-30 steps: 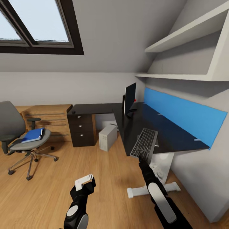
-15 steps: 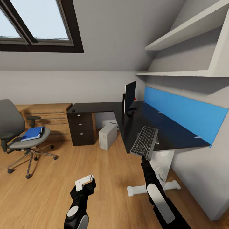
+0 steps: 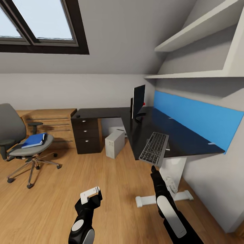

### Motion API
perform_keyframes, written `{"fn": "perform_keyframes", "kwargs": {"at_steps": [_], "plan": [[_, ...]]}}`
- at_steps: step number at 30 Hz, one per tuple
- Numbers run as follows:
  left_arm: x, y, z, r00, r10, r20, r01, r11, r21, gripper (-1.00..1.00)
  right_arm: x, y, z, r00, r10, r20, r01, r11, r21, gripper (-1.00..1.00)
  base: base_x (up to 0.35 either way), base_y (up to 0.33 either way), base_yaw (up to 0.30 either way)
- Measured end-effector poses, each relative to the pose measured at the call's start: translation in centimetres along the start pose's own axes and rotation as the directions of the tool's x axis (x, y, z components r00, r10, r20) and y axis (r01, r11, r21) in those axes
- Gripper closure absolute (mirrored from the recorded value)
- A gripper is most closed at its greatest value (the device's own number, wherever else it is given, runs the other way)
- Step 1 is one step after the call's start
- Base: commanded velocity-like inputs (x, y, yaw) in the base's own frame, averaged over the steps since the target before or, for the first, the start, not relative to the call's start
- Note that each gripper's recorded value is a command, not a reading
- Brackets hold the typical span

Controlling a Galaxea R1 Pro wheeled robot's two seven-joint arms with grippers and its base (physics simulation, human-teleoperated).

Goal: In the bedroom, organize the workspace by keeping the computer under the desk, ensuring the monitor is on the desk, placing the keyboard on the desk next to the monitor, placing the mouse on the desk next to the keyboard, moving the folder from the swivel chair onto the desk next to the mouse, stacking the notebook on top of the folder with the pen on top of the notebook, and positioning the swivel chair next to the desk.

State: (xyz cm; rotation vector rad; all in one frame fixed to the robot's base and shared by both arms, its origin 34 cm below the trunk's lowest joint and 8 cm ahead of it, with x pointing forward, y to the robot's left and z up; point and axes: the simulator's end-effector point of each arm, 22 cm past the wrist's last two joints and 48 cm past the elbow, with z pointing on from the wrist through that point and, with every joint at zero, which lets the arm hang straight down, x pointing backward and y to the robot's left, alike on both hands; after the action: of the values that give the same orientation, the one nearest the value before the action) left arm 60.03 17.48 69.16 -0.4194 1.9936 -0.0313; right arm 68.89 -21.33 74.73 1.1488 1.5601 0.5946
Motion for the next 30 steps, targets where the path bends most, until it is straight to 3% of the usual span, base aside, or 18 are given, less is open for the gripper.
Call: {"fn": "perform_keyframes", "kwargs": {"at_steps": [30], "plan": [[5.7,1.5,1.8,1.000,0.000,0.001,0.000,1.000,0.000,-1.00,2.6,-5.4,0.9,1.000,0.019,0.007,-0.019,1.000,0.000,-1.00,0.000,0.000,0.000]]}}
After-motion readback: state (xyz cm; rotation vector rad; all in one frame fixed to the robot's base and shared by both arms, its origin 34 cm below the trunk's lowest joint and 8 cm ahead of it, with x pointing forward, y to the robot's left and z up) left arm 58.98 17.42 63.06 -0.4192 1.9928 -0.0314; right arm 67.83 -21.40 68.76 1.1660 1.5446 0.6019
